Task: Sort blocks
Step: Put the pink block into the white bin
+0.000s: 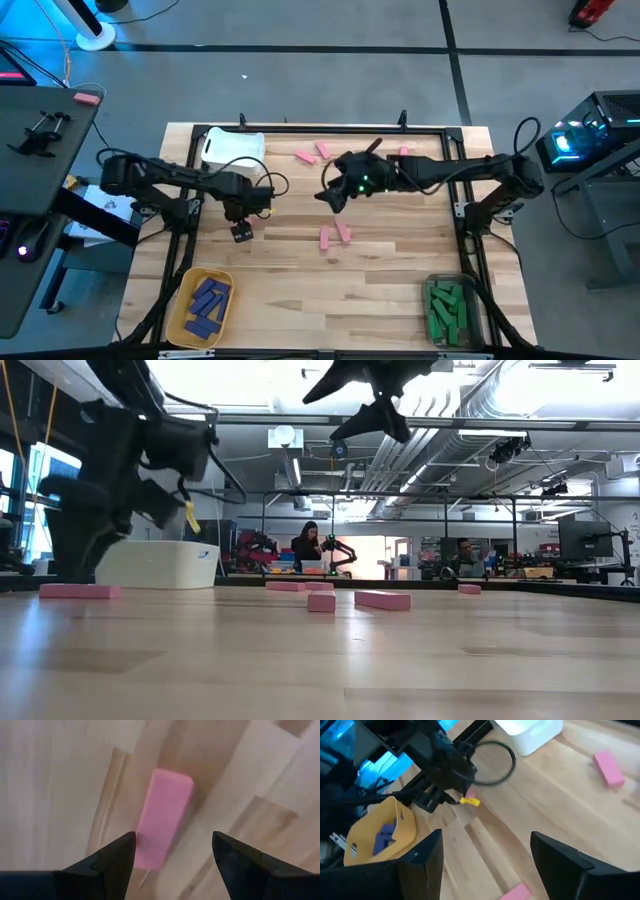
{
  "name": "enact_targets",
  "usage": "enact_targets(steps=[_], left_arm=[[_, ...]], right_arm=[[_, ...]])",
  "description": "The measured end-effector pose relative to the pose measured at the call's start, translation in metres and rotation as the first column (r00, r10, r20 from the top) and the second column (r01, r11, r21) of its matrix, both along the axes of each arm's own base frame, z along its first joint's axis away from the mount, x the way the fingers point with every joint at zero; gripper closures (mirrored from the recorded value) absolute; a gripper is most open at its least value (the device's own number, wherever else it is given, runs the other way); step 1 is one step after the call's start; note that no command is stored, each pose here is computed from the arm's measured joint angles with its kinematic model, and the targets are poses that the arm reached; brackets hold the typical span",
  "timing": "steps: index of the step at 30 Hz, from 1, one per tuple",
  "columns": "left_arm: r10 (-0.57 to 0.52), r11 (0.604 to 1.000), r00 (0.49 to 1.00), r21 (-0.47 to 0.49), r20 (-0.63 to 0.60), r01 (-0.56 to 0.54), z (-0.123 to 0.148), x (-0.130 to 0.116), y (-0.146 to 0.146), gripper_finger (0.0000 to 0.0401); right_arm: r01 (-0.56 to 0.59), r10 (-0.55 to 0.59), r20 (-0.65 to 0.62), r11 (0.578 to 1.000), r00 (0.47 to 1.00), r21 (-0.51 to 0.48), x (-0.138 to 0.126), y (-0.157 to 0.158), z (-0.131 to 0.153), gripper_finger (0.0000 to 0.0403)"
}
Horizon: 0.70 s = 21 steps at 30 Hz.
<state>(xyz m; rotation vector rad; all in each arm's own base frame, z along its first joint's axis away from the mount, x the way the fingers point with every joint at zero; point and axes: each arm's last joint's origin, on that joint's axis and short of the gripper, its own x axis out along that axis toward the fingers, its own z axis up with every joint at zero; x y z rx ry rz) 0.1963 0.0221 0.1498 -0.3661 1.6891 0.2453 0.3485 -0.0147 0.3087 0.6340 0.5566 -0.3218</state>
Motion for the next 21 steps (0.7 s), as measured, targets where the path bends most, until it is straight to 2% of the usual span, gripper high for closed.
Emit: enact_targets(steps=[4, 8, 10, 13, 15, 16, 19, 21], left_arm=[[0.043, 0.998, 0.998, 0.050, -0.034, -0.041, -0.017, 0.010, 0.003, 0.0153], [0.071, 0.996, 0.994, 0.051, -0.087, -0.067, -0.025, 0.014, 0.003, 0.0161], [0.085, 0.996, 0.991, 0.040, -0.099, -0.082, -0.024, 0.019, 0.001, 0.0188], [0.127, 0.992, 0.988, 0.030, -0.087, -0.124, -0.018, 0.027, -0.002, 0.0275], [0.149, 0.989, 0.989, 0.027, -0.013, -0.148, -0.009, 0.038, -0.005, 0.0345], [0.160, 0.987, 0.986, 0.017, 0.050, -0.161, -0.002, 0.046, -0.007, 0.0360], [0.168, 0.985, 0.978, 0.024, 0.120, -0.172, 0.016, 0.059, -0.011, 0.0360], [0.161, 0.980, 0.972, 0.086, 0.171, -0.177, 0.031, 0.068, -0.011, 0.0359]], right_arm=[[-0.070, 0.070, 0.004, 0.996, 0.998, -0.057, 0.000, -0.011, 0.001, 0.0171], [-0.171, 0.172, -0.002, 0.981, 0.985, -0.090, 0.000, -0.010, 0.001, 0.0171], [-0.196, 0.197, -0.008, 0.974, 0.980, -0.113, 0.000, -0.010, 0.001, 0.0171], [-0.211, 0.211, -0.011, 0.968, 0.977, -0.133, 0.000, -0.010, 0.001, 0.0171], [-0.220, 0.220, -0.015, 0.964, 0.975, -0.147, 0.000, -0.010, 0.001, 0.0171], [-0.226, 0.227, -0.017, 0.961, 0.974, -0.156, 0.000, -0.010, 0.001, 0.0171], [-0.238, 0.240, -0.016, 0.953, 0.971, -0.186, 0.001, -0.012, 0.002, 0.0171], [-0.235, 0.238, -0.008, 0.952, 0.971, -0.195, 0.001, -0.014, 0.003, 0.0171]])
